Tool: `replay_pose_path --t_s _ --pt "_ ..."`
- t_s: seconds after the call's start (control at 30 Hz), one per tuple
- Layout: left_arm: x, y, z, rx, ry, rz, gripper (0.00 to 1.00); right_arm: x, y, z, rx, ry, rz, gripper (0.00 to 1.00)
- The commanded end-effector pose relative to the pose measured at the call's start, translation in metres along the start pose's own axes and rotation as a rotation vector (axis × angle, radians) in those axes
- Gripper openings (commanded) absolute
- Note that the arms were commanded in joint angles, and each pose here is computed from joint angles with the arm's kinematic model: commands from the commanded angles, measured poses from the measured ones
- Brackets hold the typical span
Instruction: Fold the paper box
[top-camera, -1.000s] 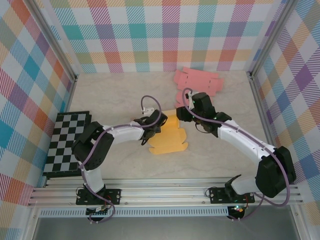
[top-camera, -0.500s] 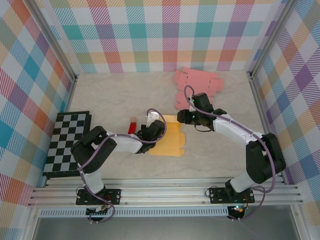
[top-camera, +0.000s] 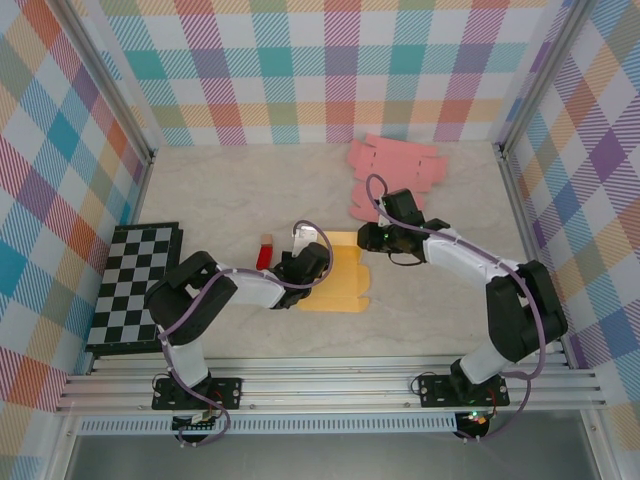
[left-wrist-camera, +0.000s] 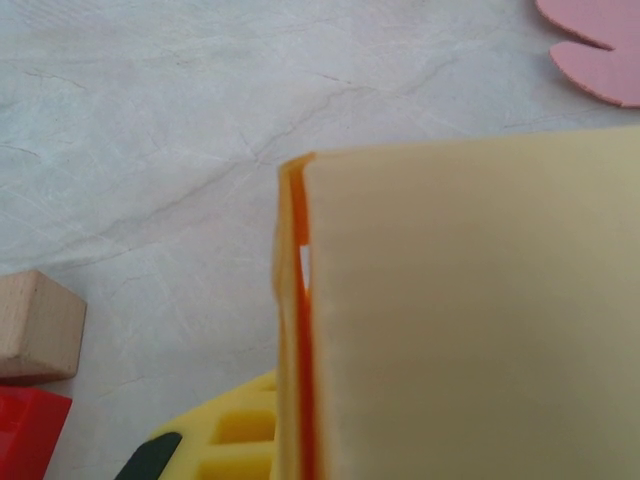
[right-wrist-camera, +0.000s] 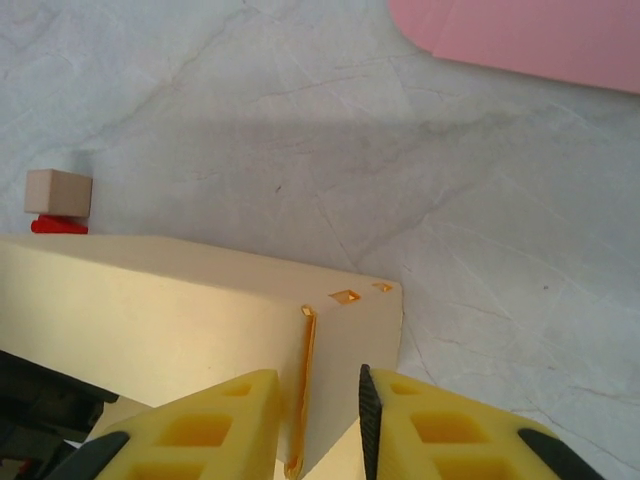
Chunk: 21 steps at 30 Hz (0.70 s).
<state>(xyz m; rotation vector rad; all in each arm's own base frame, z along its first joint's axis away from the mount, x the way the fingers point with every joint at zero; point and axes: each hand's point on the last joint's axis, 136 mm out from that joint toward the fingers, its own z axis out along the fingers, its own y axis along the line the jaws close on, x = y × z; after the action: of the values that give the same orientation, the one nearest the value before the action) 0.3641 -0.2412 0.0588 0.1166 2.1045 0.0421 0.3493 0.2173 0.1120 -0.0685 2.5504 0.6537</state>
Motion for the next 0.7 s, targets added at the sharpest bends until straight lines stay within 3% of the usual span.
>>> replay_pose_path --t_s 0.0,0.17,0.5,0.67 --pt "0.003 -0.009 0.0 0.011 0.014 0.019 0.0 0.014 -0.013 0.009 0.03 0.039 0.009 0.29" --pt "0.006 -0.017 0.001 0.052 0.048 0.035 0.0 0.019 -0.021 0.011 0.062 0.05 0.016 0.27" --pt "-0.021 -0.028 -0.025 0.212 0.129 -0.065 0.44 0.016 -0.029 0.002 0.11 0.011 0.033 0.27" --pt "-0.046 -0.036 -0.053 0.333 0.142 -0.103 0.54 0.014 -0.03 -0.002 0.121 -0.004 0.022 0.27"
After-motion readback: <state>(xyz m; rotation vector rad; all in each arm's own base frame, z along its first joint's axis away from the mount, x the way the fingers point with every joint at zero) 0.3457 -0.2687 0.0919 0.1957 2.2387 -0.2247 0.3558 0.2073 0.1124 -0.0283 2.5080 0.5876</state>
